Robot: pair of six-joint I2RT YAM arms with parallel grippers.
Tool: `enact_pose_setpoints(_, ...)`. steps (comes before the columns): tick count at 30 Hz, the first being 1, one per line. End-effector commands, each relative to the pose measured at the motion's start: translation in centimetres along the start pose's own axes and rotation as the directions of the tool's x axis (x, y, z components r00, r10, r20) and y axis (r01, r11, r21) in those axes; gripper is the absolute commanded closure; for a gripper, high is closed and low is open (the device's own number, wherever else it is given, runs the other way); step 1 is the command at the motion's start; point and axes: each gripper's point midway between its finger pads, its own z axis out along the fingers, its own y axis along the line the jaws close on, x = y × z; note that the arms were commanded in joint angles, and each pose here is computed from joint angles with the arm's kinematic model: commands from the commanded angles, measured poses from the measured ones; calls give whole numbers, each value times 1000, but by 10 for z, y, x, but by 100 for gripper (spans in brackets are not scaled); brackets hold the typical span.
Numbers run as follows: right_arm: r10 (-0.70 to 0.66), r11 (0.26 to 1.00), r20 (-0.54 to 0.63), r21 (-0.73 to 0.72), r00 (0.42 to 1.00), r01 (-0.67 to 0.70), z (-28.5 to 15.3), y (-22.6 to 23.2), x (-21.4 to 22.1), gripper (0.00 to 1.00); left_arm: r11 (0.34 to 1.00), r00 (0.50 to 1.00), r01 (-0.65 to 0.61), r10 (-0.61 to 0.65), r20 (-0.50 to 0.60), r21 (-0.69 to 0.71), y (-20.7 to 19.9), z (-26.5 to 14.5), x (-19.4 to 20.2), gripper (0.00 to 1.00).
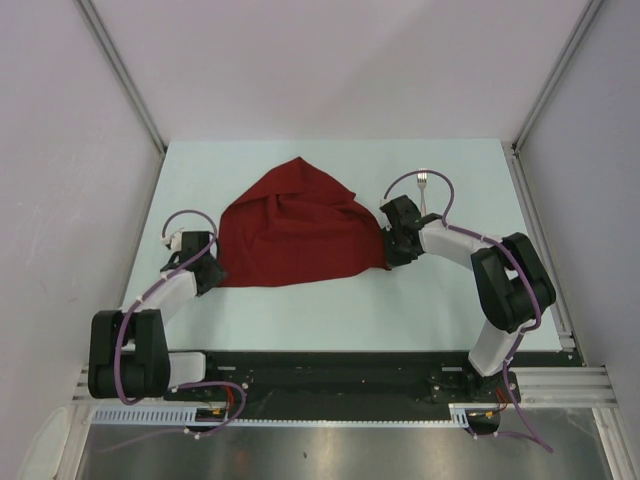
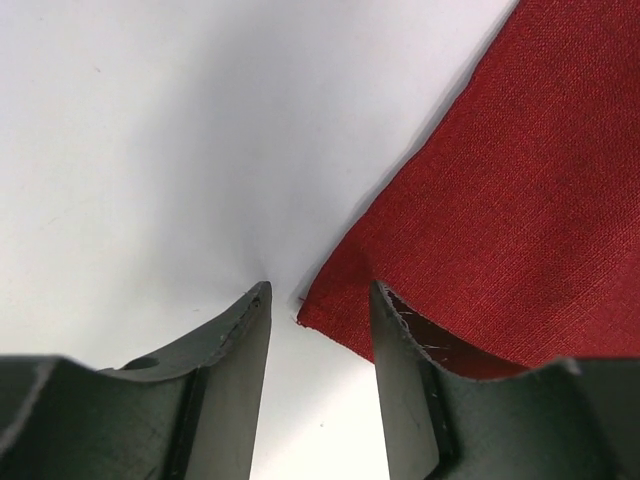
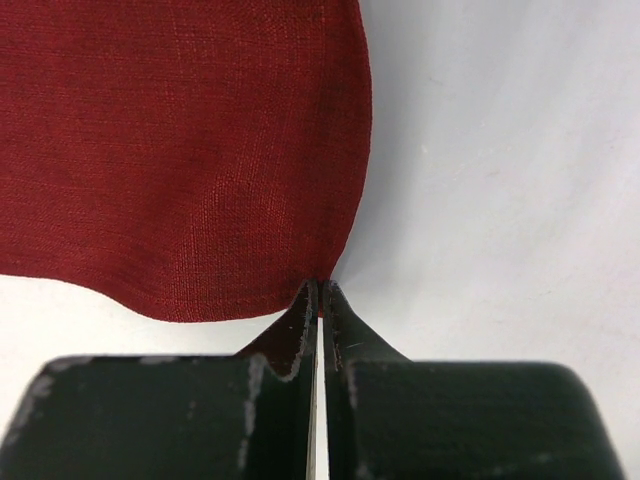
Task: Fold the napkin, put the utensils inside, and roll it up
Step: Flatten the napkin out
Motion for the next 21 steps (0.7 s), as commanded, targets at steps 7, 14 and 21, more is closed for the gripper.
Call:
enact_pose_setpoints(7, -5, 998, 72, -67, 997, 10, -17, 9, -14, 100, 1000, 994, -22, 23, -102, 10, 0, 7, 23, 59)
enact_pose_setpoints(14, -3, 997, 72, -79, 997, 9, -18, 10, -14, 100, 998, 986, -35, 43, -162, 57, -4, 9, 41, 72)
enact_pose_setpoints(21, -3, 996, 71, -90, 997, 10, -16, 11, -13, 100, 988, 978, -45, 75, -197, 149, -21, 10, 45, 100)
